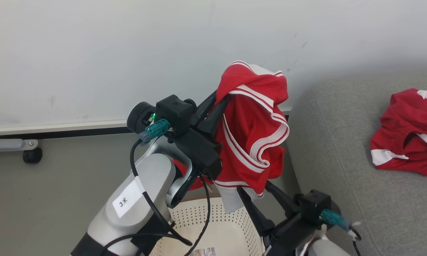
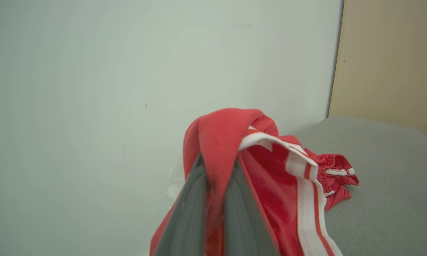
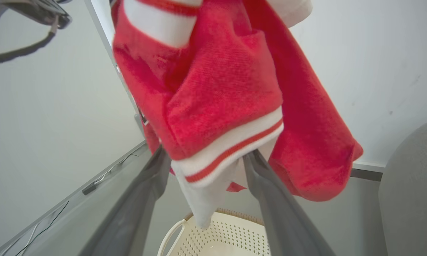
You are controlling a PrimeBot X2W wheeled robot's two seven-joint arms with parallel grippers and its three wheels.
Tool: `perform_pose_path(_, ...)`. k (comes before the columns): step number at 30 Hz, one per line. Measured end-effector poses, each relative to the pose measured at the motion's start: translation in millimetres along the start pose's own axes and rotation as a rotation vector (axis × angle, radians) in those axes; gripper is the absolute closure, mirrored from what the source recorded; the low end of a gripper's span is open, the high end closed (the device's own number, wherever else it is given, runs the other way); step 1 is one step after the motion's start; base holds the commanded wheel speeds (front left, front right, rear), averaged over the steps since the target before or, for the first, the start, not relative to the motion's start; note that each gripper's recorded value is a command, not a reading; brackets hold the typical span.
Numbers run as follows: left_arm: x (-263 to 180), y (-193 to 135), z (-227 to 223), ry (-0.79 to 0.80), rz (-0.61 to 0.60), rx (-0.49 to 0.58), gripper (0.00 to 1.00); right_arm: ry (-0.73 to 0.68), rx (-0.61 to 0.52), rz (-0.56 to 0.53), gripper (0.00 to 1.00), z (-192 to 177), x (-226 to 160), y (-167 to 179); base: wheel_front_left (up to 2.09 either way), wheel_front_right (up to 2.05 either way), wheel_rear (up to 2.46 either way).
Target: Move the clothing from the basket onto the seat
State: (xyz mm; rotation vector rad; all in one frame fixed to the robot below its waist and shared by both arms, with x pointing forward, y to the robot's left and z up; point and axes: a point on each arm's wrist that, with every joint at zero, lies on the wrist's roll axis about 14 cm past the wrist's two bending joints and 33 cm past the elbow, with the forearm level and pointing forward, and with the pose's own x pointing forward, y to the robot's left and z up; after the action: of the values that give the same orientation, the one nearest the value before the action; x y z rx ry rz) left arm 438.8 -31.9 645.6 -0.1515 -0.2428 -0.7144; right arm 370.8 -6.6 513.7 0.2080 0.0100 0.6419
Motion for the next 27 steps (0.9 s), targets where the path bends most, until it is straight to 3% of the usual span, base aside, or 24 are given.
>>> perform_pose_path(9,-4.4,-16.7,4.0,0.002,-0.047,-0.018,1.0,0.011,-0.027,0.026,0.0,10.8,31.1,-3.0,0.0,0.0,0.0)
perform_pose_path(10,-5.4,-16.6,3.3,0.005,-0.046,-0.018,1.0,0.006,-0.027,0.026,0.13,13.6,34.2,-3.9,0.0,0.0,0.0)
perform_pose_path(11,-6.6,-15.5,2.3,0.01,-0.042,-0.021,1.0,0.002,-0.029,0.026,0.96,16.1,36.7,-4.7,0.0,0.0,0.0)
perform_pose_path(12,-8.0,-14.4,0.8,0.016,-0.037,-0.023,1.0,-0.003,-0.027,0.023,1.0,18.5,38.9,-6.3,0.0,0.0,0.0)
perform_pose_path(21,-16.9,-1.2,-12.1,0.051,0.023,-0.046,1.0,-0.017,0.016,-0.008,1.0,22.5,41.6,-15.4,0.0,0.0,0.0)
perform_pose_path(27,-26.8,2.2,-35.1,0.113,0.044,-0.068,1.0,-0.079,0.042,-0.09,1.0,42.0,32.9,-42.8,0.0,0.0,0.0)
